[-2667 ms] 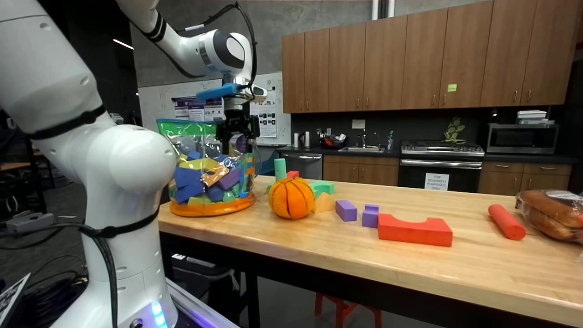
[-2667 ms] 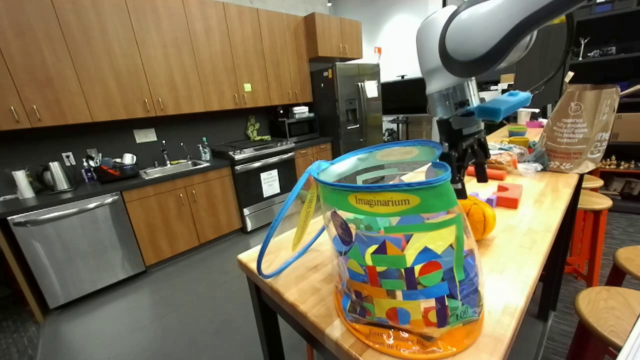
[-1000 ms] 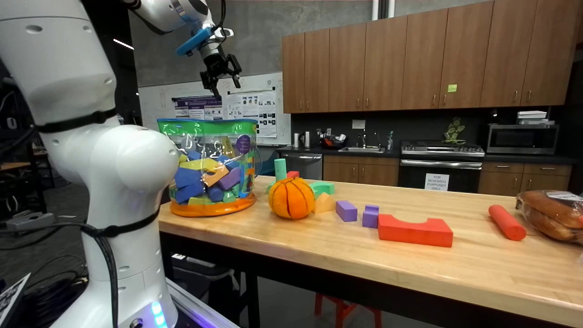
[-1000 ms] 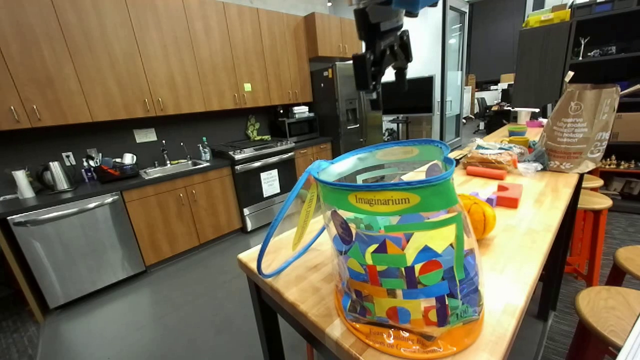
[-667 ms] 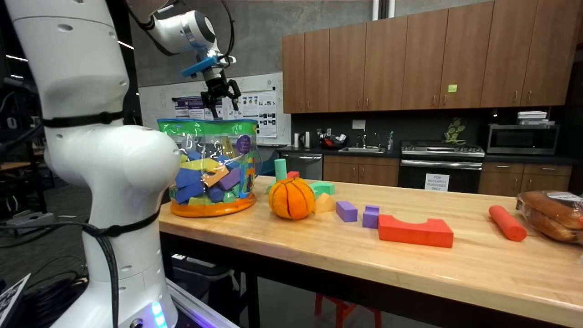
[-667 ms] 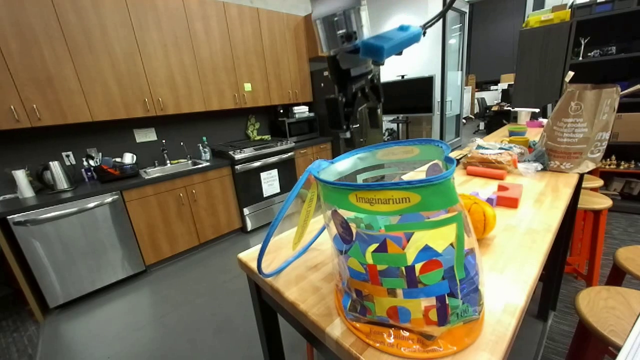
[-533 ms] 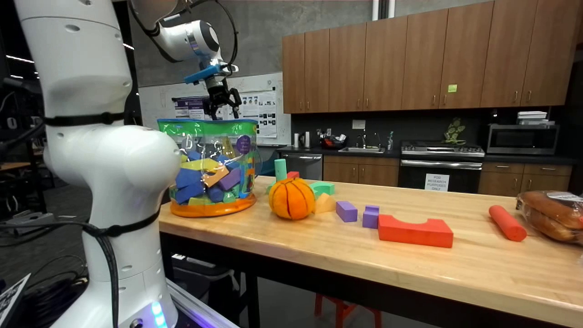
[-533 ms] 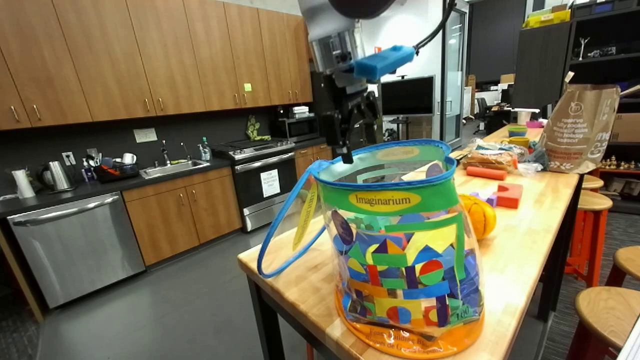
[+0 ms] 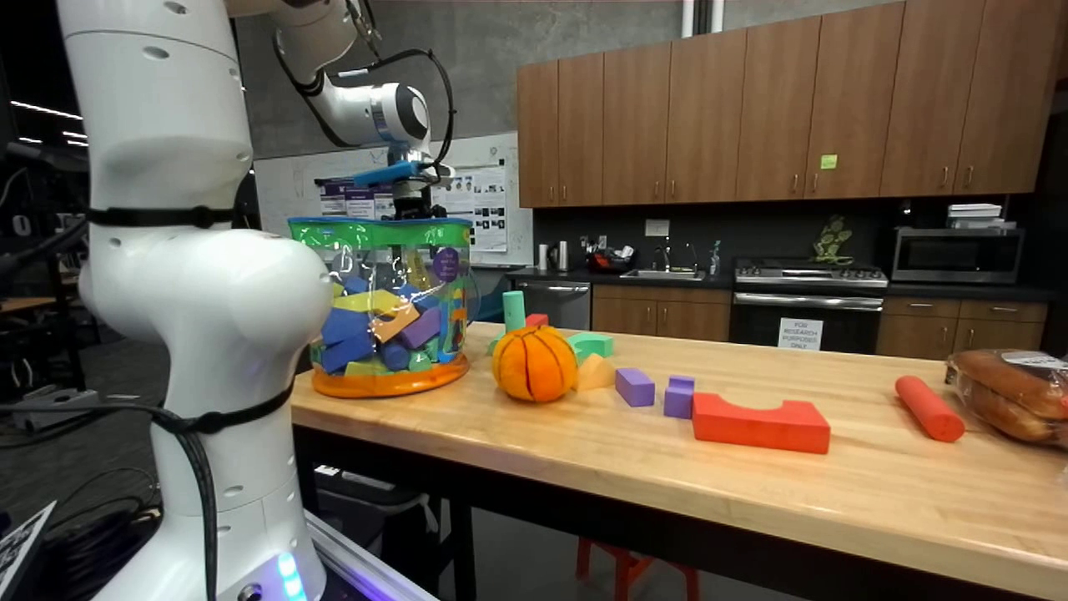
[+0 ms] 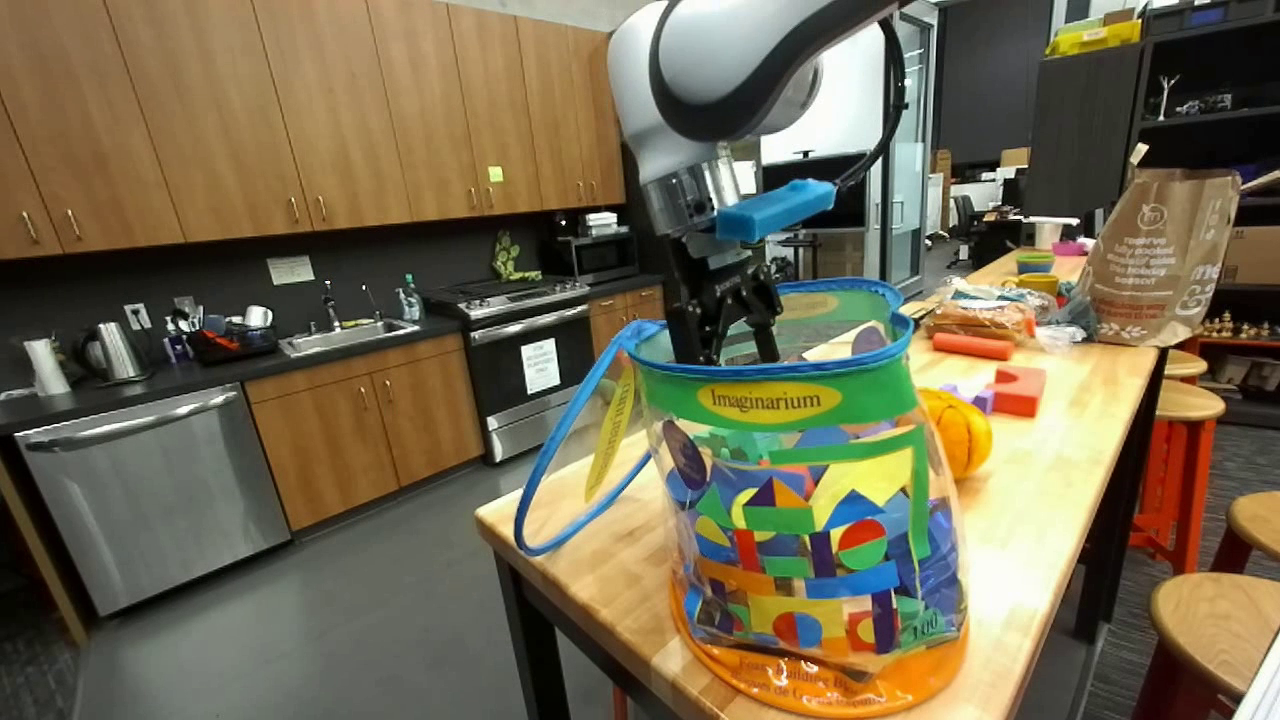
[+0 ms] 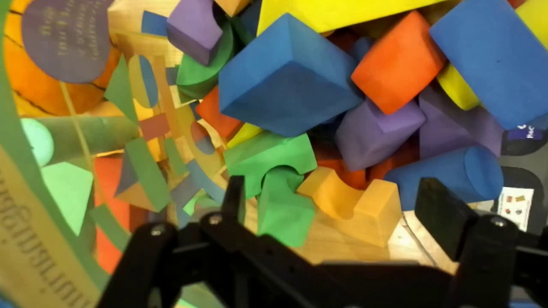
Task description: Remove one green toy block from the toy bag
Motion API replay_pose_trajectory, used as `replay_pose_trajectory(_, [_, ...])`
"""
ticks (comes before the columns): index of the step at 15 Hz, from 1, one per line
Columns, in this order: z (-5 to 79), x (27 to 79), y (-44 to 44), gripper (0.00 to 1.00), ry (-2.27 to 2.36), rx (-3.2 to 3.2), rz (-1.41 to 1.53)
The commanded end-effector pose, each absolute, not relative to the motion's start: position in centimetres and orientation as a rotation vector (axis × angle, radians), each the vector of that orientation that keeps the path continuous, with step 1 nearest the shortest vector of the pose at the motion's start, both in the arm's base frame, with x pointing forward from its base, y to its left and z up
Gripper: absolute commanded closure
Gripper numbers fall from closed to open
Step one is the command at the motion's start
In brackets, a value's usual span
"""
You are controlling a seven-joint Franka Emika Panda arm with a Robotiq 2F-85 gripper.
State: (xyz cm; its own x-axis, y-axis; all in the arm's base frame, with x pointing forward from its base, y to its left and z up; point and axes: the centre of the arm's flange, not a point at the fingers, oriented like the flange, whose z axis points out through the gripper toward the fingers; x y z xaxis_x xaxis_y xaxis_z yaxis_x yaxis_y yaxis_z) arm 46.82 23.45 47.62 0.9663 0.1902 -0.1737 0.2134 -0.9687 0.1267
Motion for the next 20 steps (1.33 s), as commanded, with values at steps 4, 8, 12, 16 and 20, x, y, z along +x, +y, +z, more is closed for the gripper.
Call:
replay_pose_trajectory(4, [44.8,48.7,20.7,0.0,0.192,2.985,-0.304])
replay_pose_trajectory(8, [42.1,49.4,21.5,0.0,0.177,2.983,-0.302])
replay_pose_trajectory(12, [39.4,49.9,22.7,0.0,0.098,2.953,-0.215])
replay_pose_trajectory(16, [37.4,49.9,23.7,0.0,-0.011,2.915,-0.131])
replay_pose_trajectory(20, [36.5,49.4,24.1,0.25,-0.132,2.883,-0.086])
